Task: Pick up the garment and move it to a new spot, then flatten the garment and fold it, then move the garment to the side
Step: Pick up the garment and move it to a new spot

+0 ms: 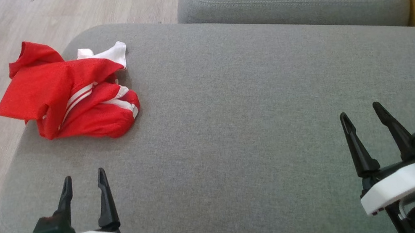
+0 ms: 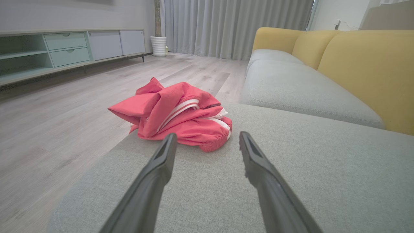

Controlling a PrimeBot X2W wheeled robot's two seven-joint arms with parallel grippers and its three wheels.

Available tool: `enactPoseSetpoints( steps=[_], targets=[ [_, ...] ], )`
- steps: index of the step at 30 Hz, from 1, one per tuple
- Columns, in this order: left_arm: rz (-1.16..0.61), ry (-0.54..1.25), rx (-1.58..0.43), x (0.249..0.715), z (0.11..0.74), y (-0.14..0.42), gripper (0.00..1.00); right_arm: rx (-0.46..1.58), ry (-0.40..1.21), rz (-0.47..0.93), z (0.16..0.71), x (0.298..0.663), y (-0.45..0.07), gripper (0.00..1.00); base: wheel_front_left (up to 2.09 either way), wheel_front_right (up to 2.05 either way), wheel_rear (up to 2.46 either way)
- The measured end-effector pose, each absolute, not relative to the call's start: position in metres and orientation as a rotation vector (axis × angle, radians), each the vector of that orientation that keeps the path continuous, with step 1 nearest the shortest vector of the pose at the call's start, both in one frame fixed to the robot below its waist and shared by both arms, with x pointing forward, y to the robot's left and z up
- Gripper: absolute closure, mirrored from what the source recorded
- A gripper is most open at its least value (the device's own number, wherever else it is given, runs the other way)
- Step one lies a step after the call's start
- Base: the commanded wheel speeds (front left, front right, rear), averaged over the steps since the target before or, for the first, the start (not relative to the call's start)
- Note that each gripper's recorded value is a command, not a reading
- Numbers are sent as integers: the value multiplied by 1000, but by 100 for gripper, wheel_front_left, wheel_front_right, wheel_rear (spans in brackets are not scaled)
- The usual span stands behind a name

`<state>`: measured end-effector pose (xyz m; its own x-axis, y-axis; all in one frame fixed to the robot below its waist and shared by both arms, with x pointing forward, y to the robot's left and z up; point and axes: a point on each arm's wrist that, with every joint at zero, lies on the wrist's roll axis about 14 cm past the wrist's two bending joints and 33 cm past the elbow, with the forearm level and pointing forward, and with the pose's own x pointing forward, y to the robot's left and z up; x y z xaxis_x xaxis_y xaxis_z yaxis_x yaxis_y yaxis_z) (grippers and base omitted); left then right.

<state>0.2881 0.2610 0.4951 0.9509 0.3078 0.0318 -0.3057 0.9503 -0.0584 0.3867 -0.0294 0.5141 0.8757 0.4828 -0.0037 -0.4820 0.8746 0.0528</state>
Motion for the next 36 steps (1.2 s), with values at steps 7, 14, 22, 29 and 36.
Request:
enactPoseSetpoints(
  steps=[7,14,22,29,36],
  targets=[
    [310,-4,-35,295,486,262,0,58,53,497,504,391,-32,0,0,0,0],
    [339,-26,2,350,501,289,0,56,76,489,496,422,-33,0,0,0,0],
    [354,91,28,426,467,323,0,29,105,460,471,470,-48,0,0,0,0],
    [365,245,73,462,421,349,0,33,165,434,437,487,-59,0,0,0,0],
    [413,361,111,481,390,377,0,32,208,407,413,497,-70,0,0,0,0]
  ],
)
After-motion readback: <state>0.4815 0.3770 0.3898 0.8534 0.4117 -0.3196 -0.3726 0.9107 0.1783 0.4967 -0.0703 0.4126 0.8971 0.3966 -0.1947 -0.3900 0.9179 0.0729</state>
